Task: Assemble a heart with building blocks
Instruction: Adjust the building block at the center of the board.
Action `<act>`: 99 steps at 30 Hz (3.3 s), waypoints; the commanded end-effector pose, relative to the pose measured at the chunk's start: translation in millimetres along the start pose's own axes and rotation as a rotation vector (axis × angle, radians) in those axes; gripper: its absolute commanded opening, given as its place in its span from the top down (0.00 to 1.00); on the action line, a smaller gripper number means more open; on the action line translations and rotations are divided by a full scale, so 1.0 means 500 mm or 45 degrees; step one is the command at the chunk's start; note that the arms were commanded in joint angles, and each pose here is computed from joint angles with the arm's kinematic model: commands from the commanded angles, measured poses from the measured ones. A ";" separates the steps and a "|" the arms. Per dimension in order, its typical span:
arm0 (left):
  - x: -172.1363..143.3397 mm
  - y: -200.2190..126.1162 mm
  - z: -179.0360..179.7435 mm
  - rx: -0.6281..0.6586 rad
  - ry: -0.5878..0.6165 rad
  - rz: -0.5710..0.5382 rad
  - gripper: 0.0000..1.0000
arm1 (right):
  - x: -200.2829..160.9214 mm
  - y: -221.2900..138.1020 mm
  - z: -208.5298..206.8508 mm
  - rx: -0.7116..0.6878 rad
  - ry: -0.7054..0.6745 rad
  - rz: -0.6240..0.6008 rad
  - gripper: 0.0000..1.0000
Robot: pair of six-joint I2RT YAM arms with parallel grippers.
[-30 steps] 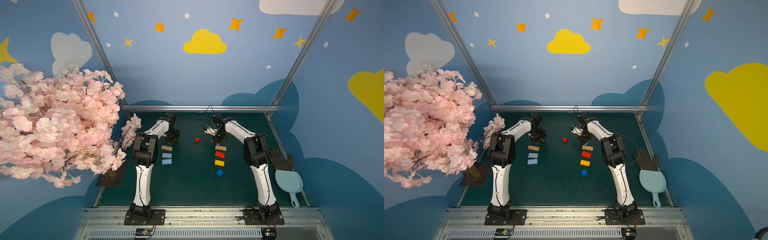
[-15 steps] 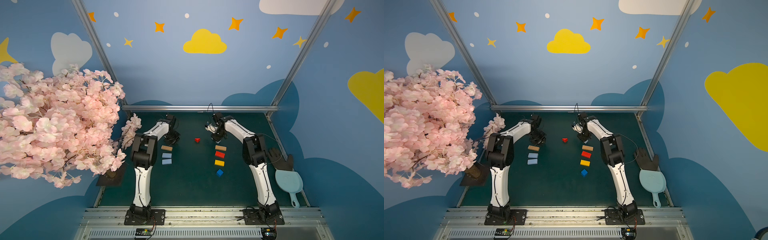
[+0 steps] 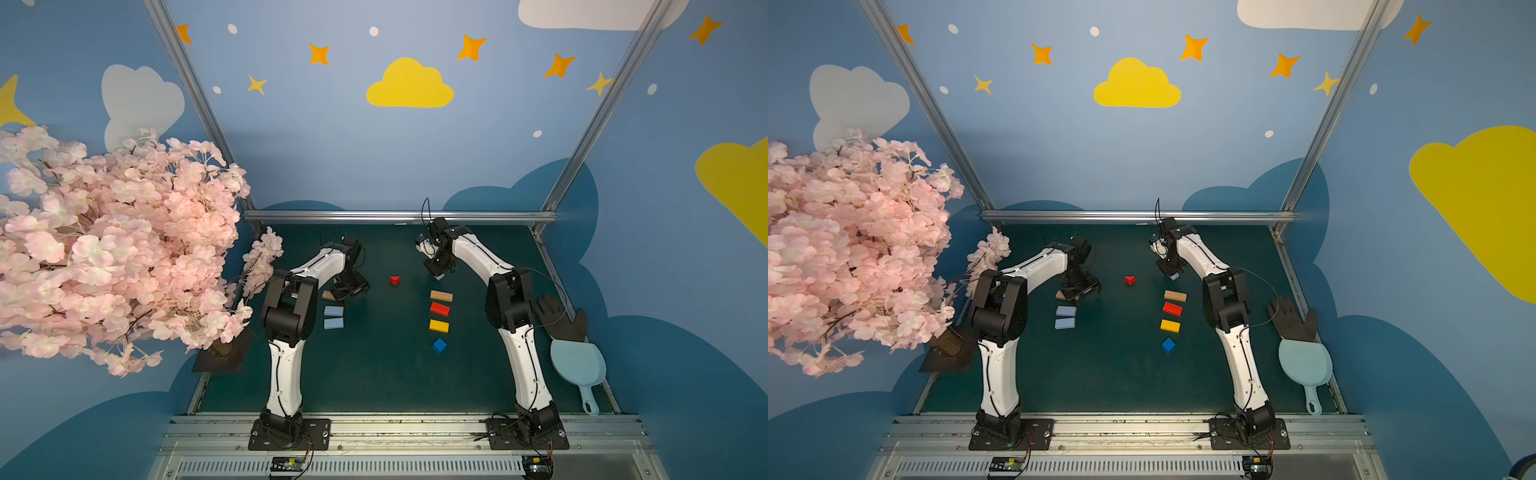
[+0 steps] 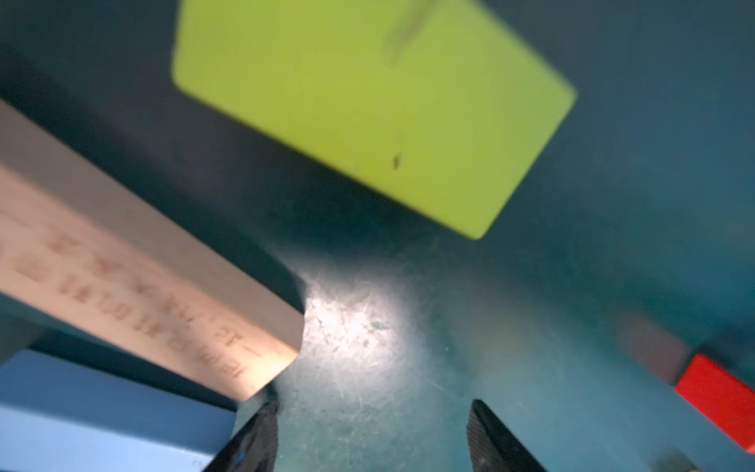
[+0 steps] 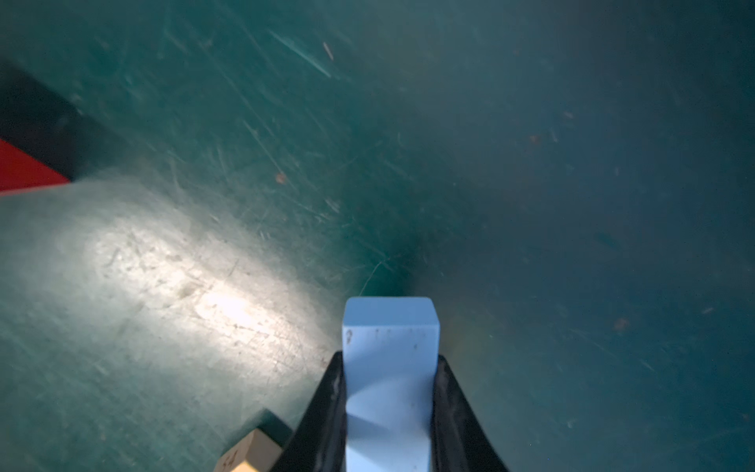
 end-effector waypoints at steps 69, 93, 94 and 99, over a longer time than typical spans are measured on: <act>0.092 0.023 0.034 0.140 -0.349 -0.153 0.75 | 0.023 -0.014 0.029 0.304 0.484 -0.050 1.00; -0.068 0.038 -0.076 0.079 0.235 -0.012 0.74 | -0.001 0.018 0.047 0.346 1.178 0.074 1.00; -0.072 0.043 -0.080 0.102 0.310 0.004 0.75 | -0.001 0.015 0.046 0.339 1.170 0.067 1.00; -0.076 0.049 -0.076 0.173 0.667 0.018 0.77 | 0.002 0.003 0.041 0.318 1.116 0.038 1.00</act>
Point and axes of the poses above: each gripper's point midway between its finger pads, its own y axis out along the fingers, its own z axis along the line the jaws close on, x = y × z, the point moved 7 cm from there along -y, back along the fingers, and after that the axes turned 3 degrees about -y, right-handed, at the moved point
